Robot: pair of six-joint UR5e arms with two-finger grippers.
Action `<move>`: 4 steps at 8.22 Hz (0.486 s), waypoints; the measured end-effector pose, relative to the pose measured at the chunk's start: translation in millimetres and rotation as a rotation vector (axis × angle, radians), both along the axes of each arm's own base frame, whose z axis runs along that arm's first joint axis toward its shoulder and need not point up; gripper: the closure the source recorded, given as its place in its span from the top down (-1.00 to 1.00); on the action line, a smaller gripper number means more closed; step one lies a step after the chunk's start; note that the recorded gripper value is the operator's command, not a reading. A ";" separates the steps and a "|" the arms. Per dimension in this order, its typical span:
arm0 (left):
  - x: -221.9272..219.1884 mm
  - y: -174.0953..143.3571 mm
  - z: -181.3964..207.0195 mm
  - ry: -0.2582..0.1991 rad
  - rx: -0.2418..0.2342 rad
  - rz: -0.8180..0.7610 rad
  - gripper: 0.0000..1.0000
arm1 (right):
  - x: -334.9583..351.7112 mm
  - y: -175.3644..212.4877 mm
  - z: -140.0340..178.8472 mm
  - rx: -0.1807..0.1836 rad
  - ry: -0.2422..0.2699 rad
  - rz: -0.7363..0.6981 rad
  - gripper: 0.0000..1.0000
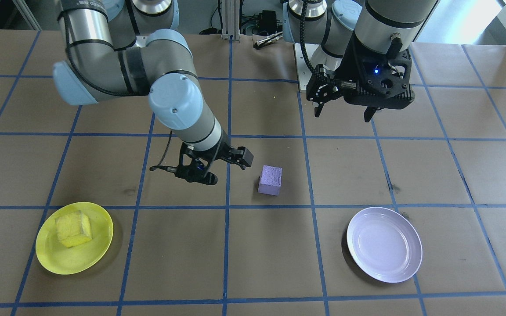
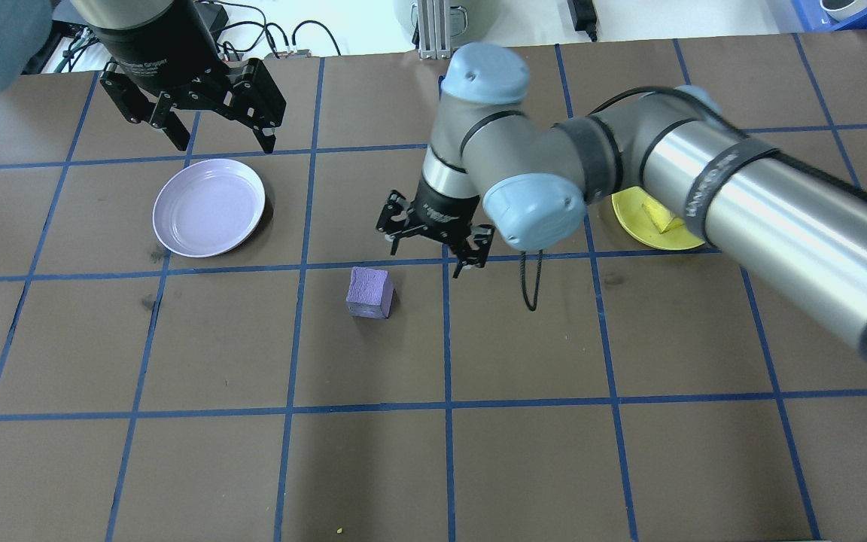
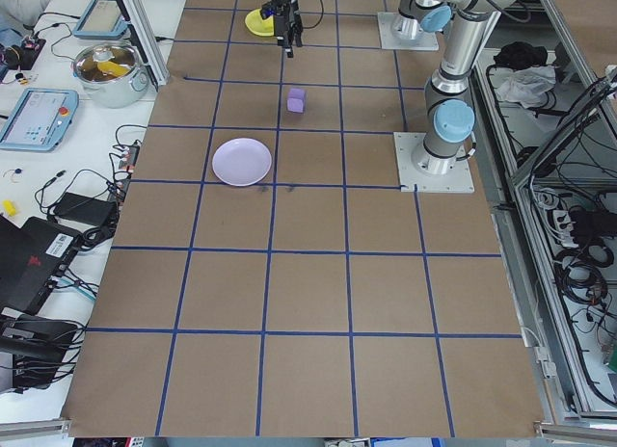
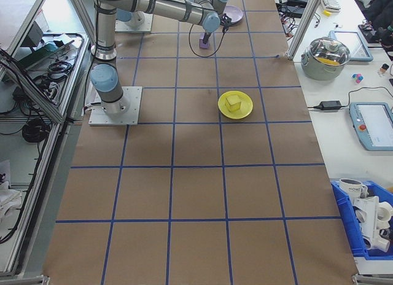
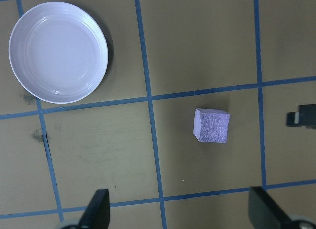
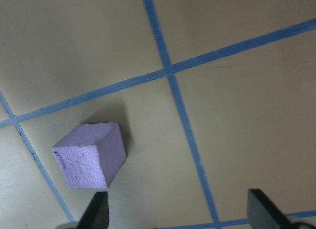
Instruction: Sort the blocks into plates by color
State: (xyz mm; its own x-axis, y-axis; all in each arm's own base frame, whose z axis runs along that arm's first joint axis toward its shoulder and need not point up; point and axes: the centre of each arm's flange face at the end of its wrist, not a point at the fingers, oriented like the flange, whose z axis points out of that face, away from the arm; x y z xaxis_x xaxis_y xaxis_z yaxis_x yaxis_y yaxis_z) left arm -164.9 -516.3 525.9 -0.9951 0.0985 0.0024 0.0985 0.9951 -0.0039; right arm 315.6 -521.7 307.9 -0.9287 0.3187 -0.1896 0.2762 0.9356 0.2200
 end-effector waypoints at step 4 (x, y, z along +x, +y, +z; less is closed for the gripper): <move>-9.0 -11.5 -22.9 0.005 0.035 0.048 1.00 | -152.8 -11.3 70.3 -0.063 0.141 0.223 1.00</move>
State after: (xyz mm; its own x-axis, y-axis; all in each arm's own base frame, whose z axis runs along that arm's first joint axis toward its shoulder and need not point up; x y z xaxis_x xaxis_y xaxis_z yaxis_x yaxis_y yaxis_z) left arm -173.9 -527.8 503.0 -0.9987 0.0509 0.0100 0.0512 0.9982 0.0305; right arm 162.8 -533.0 378.2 -0.9933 0.0952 -0.0659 0.0857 0.9873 0.1335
